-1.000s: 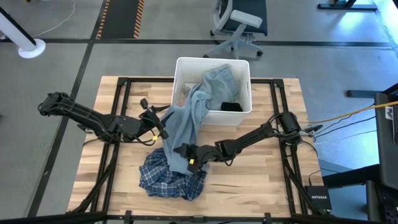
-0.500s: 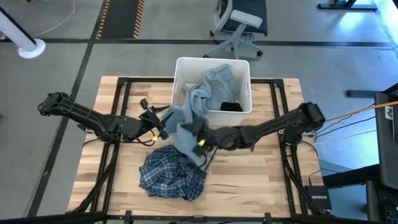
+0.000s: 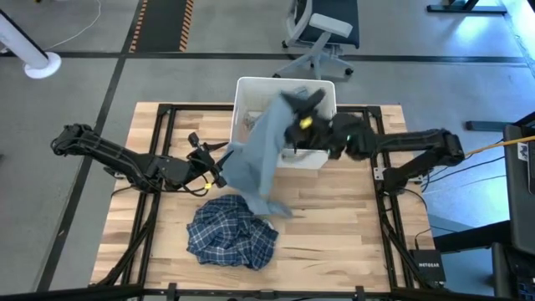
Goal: Sort clothes
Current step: Put the blue pants into the white laundry bin
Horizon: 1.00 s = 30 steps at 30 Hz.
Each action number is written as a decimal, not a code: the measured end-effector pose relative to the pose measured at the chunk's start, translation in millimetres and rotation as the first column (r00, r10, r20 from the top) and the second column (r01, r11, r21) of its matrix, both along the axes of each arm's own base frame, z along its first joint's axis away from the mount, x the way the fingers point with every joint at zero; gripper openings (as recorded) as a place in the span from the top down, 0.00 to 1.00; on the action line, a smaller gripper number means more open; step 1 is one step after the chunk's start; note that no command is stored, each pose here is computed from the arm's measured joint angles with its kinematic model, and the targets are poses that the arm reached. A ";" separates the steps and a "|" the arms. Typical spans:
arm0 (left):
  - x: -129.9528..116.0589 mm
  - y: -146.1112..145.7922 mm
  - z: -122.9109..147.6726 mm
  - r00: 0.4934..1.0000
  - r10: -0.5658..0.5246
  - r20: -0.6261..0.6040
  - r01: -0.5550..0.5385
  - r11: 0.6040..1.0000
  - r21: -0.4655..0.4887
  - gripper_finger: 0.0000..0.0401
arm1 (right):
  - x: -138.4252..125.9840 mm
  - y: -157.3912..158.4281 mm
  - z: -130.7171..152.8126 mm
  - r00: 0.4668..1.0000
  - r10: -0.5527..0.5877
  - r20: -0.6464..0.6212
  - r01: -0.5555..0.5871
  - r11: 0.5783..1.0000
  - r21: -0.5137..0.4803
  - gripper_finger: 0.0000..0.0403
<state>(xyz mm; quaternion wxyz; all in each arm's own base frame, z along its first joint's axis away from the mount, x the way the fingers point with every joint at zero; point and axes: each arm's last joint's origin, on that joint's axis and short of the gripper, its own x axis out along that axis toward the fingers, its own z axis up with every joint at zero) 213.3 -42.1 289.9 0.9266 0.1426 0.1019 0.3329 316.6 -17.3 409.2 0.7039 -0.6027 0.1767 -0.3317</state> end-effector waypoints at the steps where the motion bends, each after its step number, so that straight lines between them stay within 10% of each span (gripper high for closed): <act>1: 0.0 0.0 0.0 1.000 0.000 0.000 0.000 1.000 0.000 0.67 | -3.1 -9.7 1.9 0.999 -0.046 0.006 0.046 0.999 0.004 0.93; 13: 0.0 0.0 -0.1 1.000 0.000 -0.002 0.000 1.000 0.002 0.67 | -34.3 -106.1 -10.7 0.917 -0.397 -0.045 0.399 0.903 0.158 0.92; 22: 0.0 0.0 -0.2 1.000 0.000 -0.004 0.000 1.000 0.003 0.67 | -47.8 -134.0 -38.6 0.927 -0.368 -0.073 0.359 0.817 0.452 0.86; 30: 0.0 0.0 -0.2 1.000 0.000 -0.002 0.000 1.000 0.001 0.67 | -55.5 -136.6 -52.9 0.903 -0.398 -0.161 0.419 0.738 0.529 0.60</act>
